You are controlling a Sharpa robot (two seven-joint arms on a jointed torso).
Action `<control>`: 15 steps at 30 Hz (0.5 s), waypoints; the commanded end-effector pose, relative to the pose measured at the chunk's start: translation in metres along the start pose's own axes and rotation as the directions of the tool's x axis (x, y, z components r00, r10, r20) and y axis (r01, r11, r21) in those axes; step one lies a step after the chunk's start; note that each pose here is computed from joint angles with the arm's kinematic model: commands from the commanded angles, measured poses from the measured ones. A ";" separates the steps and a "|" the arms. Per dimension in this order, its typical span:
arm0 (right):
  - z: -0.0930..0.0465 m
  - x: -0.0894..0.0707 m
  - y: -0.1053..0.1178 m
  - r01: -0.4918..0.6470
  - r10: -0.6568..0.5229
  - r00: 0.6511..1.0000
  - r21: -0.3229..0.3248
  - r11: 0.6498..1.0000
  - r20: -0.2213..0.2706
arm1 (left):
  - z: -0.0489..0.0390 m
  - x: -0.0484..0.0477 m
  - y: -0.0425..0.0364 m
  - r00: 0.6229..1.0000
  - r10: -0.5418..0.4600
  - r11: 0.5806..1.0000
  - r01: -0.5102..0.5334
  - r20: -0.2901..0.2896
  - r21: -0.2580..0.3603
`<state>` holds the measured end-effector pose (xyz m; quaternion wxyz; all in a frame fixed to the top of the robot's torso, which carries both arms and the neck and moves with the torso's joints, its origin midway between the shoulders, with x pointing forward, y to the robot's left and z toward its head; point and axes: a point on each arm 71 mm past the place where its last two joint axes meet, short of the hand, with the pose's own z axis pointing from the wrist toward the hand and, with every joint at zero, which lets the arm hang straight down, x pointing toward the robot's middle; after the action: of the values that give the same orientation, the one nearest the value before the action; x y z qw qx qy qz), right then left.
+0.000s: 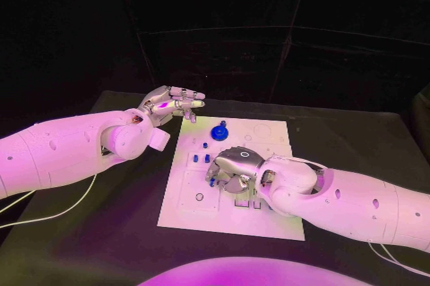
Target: Assemble the parts on the task board
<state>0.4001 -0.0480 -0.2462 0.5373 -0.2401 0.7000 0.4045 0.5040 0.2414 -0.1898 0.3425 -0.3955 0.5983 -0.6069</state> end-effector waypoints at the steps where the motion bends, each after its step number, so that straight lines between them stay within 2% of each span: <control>1: 0.000 0.001 0.001 0.020 -0.021 1.000 -0.010 1.000 -0.012 | 0.0007 0.0010 -0.0015 1.000 -0.008 1.000 0.008 -0.008 0.007; 15: 0.002 0.003 0.000 0.068 -0.068 0.997 0.006 0.998 -0.027 | 0.0002 0.0008 -0.0014 1.000 -0.009 1.000 0.009 -0.011 0.005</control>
<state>0.4004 -0.0468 -0.2488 0.5391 -0.2553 0.7004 0.3919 0.5039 0.2417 -0.1899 0.3421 -0.3958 0.5985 -0.6067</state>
